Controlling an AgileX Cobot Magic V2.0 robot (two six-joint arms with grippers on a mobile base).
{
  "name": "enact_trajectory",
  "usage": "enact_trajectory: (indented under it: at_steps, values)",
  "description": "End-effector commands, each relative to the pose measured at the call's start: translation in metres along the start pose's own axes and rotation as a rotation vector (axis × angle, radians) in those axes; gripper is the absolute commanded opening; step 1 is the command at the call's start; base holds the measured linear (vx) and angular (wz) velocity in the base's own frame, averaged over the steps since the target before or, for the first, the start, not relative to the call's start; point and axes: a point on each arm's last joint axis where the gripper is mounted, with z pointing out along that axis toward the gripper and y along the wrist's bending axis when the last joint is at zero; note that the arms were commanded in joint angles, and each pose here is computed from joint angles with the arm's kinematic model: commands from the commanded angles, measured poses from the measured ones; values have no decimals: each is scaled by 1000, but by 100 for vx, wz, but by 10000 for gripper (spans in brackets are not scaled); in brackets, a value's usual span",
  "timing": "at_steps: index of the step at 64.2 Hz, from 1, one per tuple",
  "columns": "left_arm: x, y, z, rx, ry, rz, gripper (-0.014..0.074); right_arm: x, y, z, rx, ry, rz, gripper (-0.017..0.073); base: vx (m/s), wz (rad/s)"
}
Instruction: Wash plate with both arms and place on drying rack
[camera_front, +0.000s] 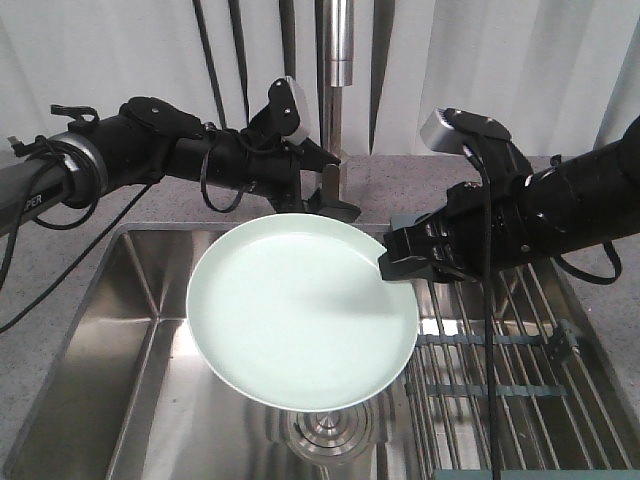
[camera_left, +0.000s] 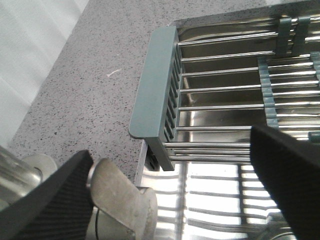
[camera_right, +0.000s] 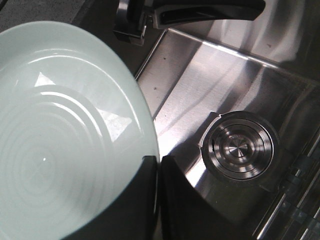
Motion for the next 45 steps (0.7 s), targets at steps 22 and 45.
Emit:
enact_trajectory:
  at_steps: [22,45]
  values:
    - [-40,-17,-19,125,-117,29,593,-9,10,-16,-22,-87,-11,-7,0,0]
    - [-62,-20,-44,33,-42,-54,593,-9,10,-16,-22,-87,-11,-7,0,0]
